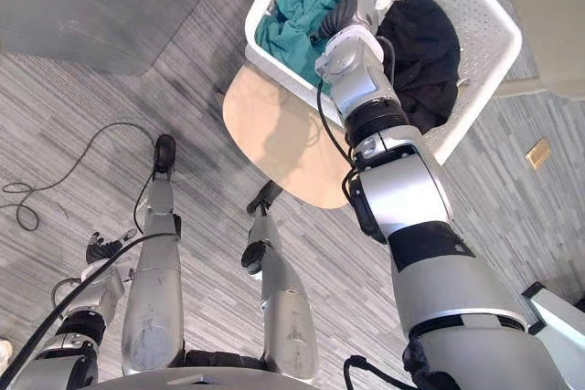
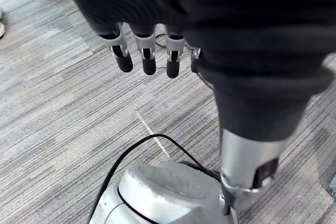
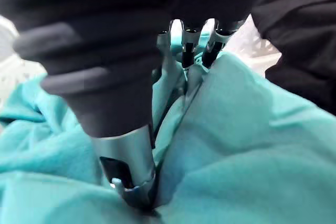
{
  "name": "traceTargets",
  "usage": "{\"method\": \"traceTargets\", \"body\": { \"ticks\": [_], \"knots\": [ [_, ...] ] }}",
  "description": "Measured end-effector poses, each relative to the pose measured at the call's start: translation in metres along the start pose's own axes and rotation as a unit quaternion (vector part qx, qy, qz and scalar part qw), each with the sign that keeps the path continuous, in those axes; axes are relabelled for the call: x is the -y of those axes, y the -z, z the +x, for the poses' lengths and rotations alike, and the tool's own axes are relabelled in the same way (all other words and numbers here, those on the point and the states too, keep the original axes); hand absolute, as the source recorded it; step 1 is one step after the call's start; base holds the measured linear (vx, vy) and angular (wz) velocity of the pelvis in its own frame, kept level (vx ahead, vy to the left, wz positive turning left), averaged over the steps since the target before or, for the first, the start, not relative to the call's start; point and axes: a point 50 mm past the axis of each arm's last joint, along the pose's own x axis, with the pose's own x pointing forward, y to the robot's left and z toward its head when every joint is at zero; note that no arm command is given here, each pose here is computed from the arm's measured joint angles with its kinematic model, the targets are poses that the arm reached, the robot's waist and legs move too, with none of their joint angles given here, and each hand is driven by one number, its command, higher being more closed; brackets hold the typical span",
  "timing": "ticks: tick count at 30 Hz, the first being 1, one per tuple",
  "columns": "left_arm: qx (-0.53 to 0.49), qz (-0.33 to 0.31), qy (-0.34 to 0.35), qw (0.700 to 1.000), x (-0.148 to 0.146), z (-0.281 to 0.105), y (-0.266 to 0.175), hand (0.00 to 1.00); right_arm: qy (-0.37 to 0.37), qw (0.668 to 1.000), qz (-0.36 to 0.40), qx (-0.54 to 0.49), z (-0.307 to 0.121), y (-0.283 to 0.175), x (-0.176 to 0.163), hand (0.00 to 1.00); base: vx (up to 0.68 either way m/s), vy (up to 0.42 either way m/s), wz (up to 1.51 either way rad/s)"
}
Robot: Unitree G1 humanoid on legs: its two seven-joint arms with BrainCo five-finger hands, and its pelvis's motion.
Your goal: Pick up the laundry basket with both hands and put the clothes into the washing machine.
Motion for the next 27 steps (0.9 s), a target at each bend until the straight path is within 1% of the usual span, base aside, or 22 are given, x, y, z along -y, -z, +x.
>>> {"method": "traceTargets", "body": {
  "ticks": [2,4,8,9,23,27],
  "knots": [
    [0.012,-0.007,0.005,1.000,0.002,-0.001,-0.004,0.00,0.000,1.000,-0.010,-0.004,0.001,0.003,0.001,0.00,0.04,0.041,0.14],
    [0.022,-0.016,0.011,1.000,0.005,-0.002,-0.009,0.00,0.012,0.999,-0.032,0.000,0.004,0.005,0.013,0.00,0.04,0.055,0.01],
    [0.022,-0.021,0.009,1.000,0.004,-0.002,-0.009,0.00,0.017,0.999,-0.040,0.010,0.005,0.004,0.018,0.00,0.01,0.048,-0.06],
    [0.022,-0.022,0.007,0.999,0.004,-0.002,-0.010,0.00,0.017,0.999,-0.041,0.013,0.005,0.003,0.018,1.00,0.02,0.052,-0.05],
    [0.019,-0.031,0.002,0.999,0.002,-0.001,-0.010,0.00,0.004,0.999,-0.048,0.020,0.004,0.007,0.016,1.00,0.02,0.058,-0.02],
    [0.023,-0.033,0.004,0.999,0.003,-0.001,-0.012,0.00,0.004,0.999,-0.038,0.018,0.004,0.007,0.015,1.00,0.03,0.047,0.00]
  ]
}}
